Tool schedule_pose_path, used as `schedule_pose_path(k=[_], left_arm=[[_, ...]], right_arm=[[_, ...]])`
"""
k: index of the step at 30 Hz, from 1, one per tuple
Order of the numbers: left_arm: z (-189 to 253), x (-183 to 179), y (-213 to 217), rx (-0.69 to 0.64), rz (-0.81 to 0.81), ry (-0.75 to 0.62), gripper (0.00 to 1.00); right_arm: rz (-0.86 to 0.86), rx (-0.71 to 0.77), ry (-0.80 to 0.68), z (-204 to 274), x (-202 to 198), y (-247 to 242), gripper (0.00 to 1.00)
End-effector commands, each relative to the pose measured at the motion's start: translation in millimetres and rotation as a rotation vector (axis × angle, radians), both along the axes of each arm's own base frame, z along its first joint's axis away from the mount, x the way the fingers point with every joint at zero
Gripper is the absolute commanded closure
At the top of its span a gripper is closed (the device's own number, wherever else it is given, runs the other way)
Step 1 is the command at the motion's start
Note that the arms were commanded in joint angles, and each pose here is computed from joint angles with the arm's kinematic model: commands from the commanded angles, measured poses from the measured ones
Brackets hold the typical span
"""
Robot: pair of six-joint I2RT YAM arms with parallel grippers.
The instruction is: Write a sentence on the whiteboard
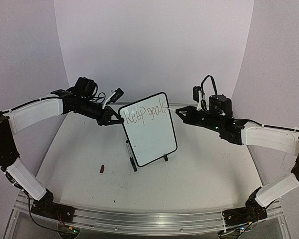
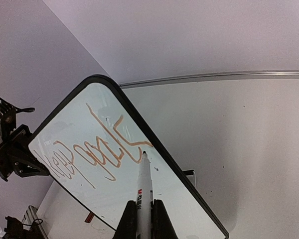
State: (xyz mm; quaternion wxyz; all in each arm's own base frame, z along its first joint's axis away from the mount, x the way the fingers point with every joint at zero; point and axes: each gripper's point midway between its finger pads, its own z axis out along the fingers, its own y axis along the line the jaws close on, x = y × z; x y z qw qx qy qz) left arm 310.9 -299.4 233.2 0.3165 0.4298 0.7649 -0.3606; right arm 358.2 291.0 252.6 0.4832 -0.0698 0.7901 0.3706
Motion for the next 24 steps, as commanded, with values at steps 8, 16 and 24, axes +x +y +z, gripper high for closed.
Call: schedule_pose_path(k=[8,16,24], left_arm=[[-5.2,0.1,0.9,0.037,-0.006,-0.032,1.0],[-5.4,0.0,1.0,0.038,-0.006,-0.031,1.0],[-5.9,0.1,0.8,0.038,-0.006,-0.03,1.0]], right_arm=[[-0.035,0.02,-0.062,18.8,15.1,2.8,1.0],[-0.059,0.006,-0.032,3.8,13.4,-3.2,1.0],[-0.055,-0.001,0.003,-10.2,8.7,-5.1,1.0]])
